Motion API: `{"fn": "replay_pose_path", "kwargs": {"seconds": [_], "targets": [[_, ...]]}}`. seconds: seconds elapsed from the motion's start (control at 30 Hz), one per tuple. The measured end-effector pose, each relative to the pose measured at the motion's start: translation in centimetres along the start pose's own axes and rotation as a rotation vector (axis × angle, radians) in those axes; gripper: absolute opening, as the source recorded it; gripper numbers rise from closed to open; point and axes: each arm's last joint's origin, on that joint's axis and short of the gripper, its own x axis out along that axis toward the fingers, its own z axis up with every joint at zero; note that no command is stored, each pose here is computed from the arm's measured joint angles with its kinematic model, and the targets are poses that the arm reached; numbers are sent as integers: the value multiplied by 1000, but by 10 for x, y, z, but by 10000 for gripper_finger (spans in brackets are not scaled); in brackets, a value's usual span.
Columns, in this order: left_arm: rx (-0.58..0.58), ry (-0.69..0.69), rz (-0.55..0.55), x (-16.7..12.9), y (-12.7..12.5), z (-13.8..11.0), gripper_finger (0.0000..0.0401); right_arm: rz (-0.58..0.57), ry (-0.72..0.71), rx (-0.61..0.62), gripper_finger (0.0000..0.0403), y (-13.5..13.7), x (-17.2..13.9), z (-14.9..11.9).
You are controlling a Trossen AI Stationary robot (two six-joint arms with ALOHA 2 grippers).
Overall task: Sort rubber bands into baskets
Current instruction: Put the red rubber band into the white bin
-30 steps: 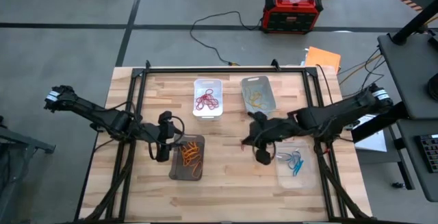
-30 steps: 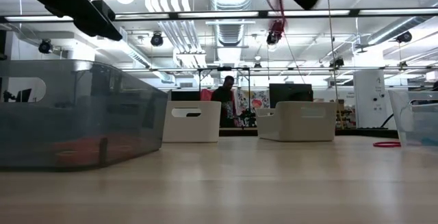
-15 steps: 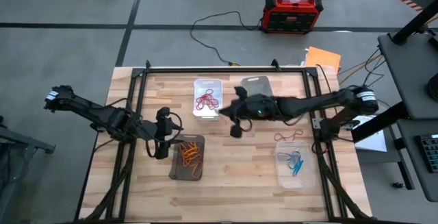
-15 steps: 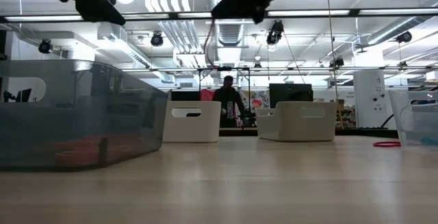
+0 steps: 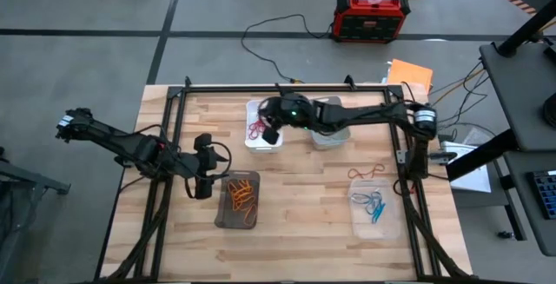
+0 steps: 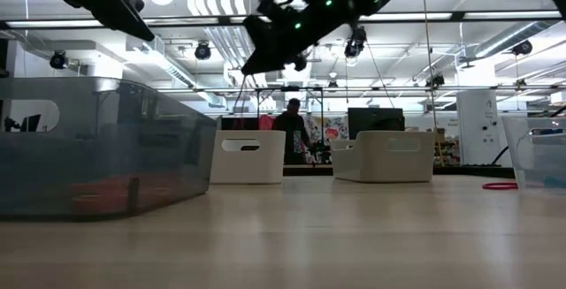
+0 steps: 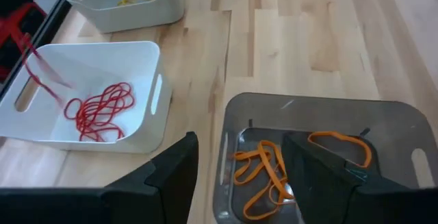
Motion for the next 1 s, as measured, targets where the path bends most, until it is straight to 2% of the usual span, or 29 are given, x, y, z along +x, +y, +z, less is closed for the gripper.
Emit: {"fn": "replay_pose_path", "kwargs": {"seconds": [0.13, 0.33, 0.5, 0.63, 0.8, 0.93, 1.0], "targets": [[3, 12, 11, -1, 1, -2, 194, -36, 77, -16, 9, -5, 21, -1], [6, 19, 20, -2, 2, -3, 194, -189, 272, -78, 9, -7, 37, -15], [9, 12, 47, -2, 3, -3, 194, -201, 327, -96, 16, -8, 37, -16], [15, 13, 75, 0, 4, -5, 194, -198, 338, -99, 44, -7, 36, -16], [15, 1, 126, 1, 5, -7, 194, -197, 331, -89, 97, -7, 35, -15], [17, -11, 147, 1, 5, -6, 194, -87, 327, -87, 137, -4, 36, -15], [19, -25, 152, 1, 5, -5, 194, -77, 320, -90, 152, -4, 36, -14]]}}
